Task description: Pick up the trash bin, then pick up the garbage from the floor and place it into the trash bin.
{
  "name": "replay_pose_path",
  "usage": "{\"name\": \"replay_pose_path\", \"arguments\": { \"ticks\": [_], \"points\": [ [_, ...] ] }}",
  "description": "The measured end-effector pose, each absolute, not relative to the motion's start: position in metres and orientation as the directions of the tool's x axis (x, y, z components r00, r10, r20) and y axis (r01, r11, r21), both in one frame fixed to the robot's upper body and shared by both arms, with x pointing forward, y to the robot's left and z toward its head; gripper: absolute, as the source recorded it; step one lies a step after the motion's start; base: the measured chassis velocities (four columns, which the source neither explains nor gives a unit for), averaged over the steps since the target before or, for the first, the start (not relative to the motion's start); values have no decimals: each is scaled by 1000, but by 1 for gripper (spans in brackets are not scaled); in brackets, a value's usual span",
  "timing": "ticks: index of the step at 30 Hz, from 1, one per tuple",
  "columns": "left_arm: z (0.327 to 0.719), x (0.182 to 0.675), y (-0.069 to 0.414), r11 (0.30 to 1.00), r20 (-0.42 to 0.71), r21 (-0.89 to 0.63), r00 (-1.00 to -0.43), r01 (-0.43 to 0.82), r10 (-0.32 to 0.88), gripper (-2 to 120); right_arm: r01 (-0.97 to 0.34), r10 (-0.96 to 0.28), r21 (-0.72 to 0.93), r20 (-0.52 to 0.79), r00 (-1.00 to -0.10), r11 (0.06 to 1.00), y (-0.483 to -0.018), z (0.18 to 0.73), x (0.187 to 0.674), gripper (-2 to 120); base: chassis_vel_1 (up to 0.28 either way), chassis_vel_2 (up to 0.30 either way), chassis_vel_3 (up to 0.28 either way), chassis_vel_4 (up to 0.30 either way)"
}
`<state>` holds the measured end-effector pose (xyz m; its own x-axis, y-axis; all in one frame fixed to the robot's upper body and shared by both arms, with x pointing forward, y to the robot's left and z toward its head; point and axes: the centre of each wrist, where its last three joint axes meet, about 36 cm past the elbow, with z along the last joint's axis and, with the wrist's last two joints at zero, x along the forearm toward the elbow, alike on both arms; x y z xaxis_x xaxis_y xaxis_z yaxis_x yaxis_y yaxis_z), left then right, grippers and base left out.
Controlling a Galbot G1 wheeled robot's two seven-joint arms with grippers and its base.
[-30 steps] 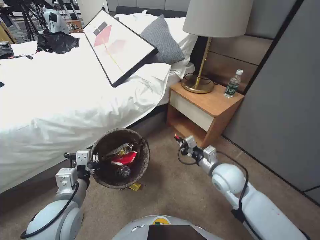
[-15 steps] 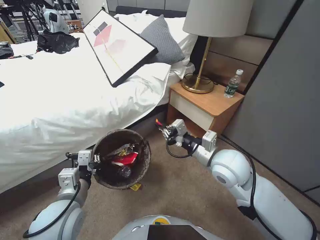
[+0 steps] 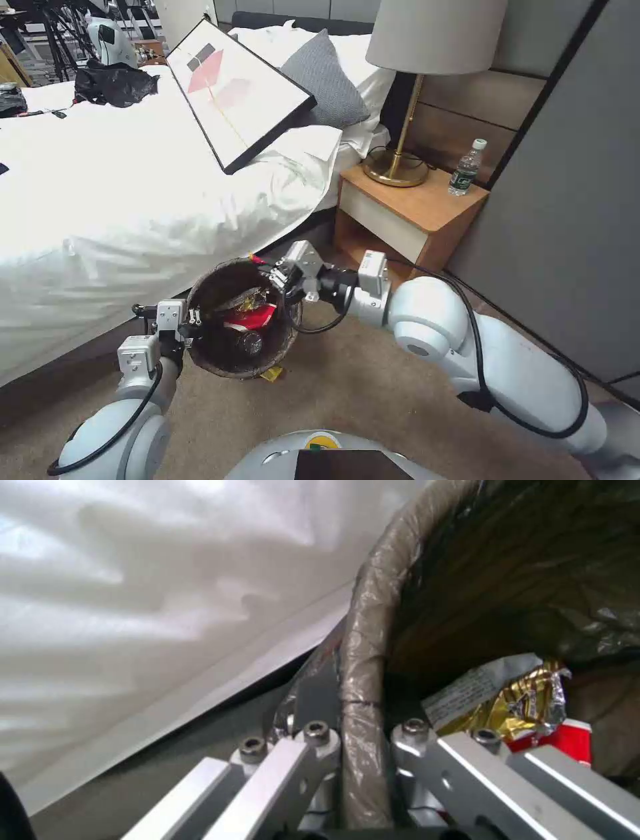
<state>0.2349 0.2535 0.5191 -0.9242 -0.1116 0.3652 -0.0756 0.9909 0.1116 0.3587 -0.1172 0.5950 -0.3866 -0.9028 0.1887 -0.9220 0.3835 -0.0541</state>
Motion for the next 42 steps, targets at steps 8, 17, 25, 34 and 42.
{"name": "replay_pose_path", "arguments": {
  "ticks": [8,17,25,34,42],
  "points": [
    [519,235,254,991,366,113,-924,-75,-111,2,-941,-908,-18,254,-333,339,-100,583,351,0,0,0,0,0],
    [520,236,253,991,362,109,-926,-75,-110,2,-926,-881,-10,303,-363,378,-89,567,348,24,0,0,0,0],
    [520,236,254,991,360,110,-926,-77,-112,2,-917,-872,-10,306,-382,399,-84,565,350,51,0,0,0,0],
    [521,237,253,992,354,106,-929,-76,-109,2,-910,-869,-15,293,-399,413,-84,567,350,85,0,0,0,0],
    [521,238,253,992,351,104,-930,-75,-107,2,-905,-866,-15,285,-411,424,-85,568,351,100,0,0,0,0]
  ]
}}
